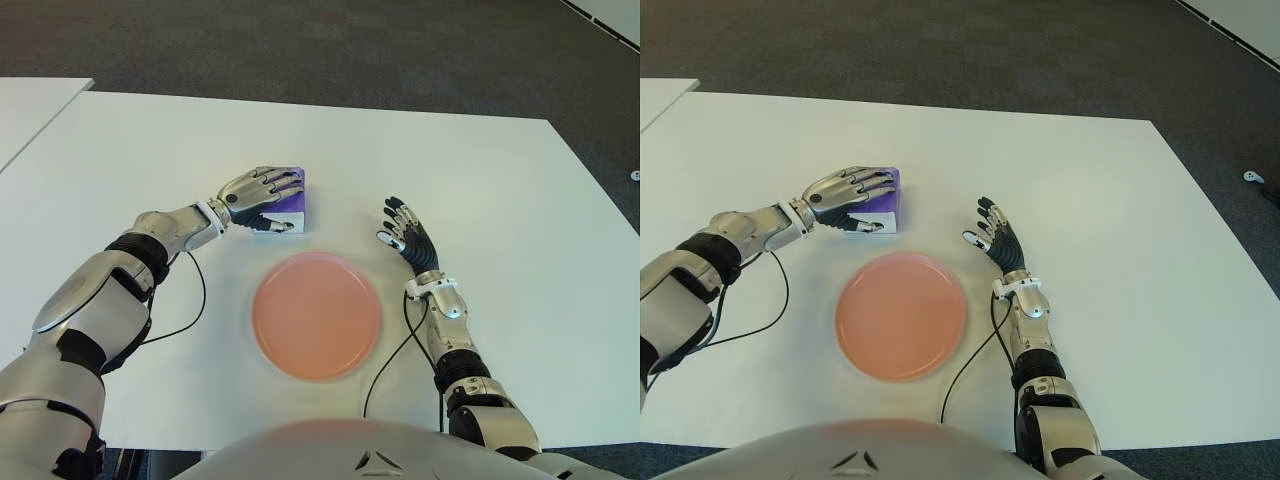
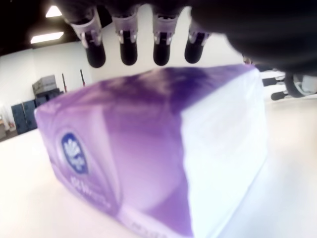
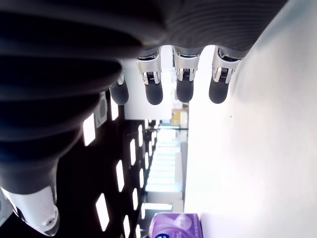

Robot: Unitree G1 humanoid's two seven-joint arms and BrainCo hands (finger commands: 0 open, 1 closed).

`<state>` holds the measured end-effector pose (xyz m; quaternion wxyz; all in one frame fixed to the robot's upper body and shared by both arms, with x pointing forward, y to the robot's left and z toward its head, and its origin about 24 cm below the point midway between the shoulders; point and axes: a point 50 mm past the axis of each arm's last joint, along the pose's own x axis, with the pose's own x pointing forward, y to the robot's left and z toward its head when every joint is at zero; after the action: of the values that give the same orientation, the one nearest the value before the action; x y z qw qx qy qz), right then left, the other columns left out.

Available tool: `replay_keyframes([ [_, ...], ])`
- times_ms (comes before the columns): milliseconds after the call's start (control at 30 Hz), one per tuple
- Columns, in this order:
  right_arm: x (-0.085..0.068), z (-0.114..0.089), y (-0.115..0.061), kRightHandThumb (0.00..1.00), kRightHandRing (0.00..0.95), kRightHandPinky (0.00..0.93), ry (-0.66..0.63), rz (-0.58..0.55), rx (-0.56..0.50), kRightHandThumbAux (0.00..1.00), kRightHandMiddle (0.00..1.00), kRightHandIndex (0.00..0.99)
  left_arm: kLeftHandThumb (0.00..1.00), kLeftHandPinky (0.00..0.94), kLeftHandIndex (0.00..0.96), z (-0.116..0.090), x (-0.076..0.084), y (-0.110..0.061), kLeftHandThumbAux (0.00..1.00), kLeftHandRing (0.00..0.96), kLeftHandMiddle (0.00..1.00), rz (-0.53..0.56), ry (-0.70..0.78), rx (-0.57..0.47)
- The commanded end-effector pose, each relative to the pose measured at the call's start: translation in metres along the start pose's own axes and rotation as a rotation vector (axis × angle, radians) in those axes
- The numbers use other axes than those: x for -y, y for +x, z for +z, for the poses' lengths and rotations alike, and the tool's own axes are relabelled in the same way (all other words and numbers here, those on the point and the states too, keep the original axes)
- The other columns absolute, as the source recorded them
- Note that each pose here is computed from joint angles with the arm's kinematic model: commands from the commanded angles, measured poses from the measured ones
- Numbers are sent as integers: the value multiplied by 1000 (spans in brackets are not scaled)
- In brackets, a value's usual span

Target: Put the tissue paper into the plate.

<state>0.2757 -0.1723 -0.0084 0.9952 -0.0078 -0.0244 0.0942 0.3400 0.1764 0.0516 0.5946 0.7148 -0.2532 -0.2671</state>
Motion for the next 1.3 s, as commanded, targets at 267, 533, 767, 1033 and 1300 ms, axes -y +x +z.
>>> replay_keyframes([
  [267, -1, -47, -39, 0, 0, 0, 103, -79, -291, 686, 0, 0, 180, 0, 0, -5, 10, -3, 88, 0, 0, -135, -1, -47],
  [533, -3, -45, -40, 0, 0, 0, 95, -73, -289, 698, 0, 0, 194, 0, 0, -7, 16, -4, 76, 0, 0, -183, 1, -69],
  [767, -2, -45, -41, 0, 0, 0, 99, -78, -300, 692, 0, 0, 197, 0, 0, -9, 18, -6, 70, 0, 0, -203, 22, -86],
  [1033, -1, -45, -43, 0, 0, 0, 99, -79, -306, 678, 0, 0, 186, 0, 0, -14, 16, -7, 72, 0, 0, -179, 76, -111],
  [1300, -1, -45, -45, 0, 0, 0, 96, -78, -314, 669, 0, 0, 165, 0, 0, -19, 10, -7, 78, 0, 0, -76, 126, -147],
])
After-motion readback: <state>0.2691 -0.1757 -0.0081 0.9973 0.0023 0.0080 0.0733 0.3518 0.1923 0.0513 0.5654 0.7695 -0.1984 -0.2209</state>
